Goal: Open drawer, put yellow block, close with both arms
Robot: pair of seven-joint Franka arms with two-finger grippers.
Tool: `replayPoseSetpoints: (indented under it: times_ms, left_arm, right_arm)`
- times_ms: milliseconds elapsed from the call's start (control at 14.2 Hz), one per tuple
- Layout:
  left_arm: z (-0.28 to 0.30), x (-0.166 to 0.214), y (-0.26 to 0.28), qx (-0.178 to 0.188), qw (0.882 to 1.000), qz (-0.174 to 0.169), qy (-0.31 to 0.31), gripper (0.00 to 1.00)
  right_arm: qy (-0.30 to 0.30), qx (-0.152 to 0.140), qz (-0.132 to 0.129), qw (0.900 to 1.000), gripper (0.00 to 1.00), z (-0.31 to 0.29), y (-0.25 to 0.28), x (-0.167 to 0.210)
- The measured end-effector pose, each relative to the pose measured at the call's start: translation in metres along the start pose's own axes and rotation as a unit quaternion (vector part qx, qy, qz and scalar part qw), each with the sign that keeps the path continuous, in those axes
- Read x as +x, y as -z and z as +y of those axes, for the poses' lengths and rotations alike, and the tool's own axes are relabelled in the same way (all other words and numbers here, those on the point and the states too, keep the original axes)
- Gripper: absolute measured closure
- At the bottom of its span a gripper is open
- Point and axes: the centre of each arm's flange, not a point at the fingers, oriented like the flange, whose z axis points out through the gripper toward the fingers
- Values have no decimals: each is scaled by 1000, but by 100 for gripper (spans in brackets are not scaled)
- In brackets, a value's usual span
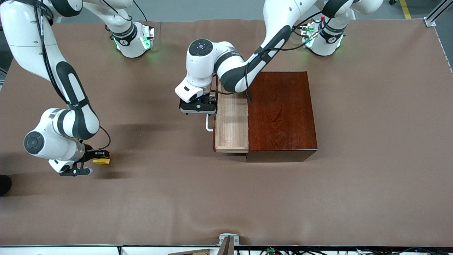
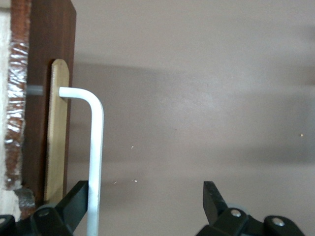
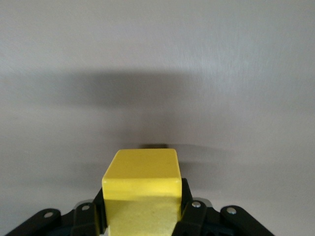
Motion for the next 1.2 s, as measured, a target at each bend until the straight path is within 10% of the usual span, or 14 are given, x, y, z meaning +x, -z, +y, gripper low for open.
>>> replayPoseSetpoints:
  times_ms: [704,1197]
  left_arm:
    - [50,-14,81,-107,990,-29,92,0]
    - [-67,106,214,-20,984,-34,173,0]
  right_arm:
    - [60,7,-1,998,44,-11,158,38]
    - [173,22,-3,985,44,-63,216,26]
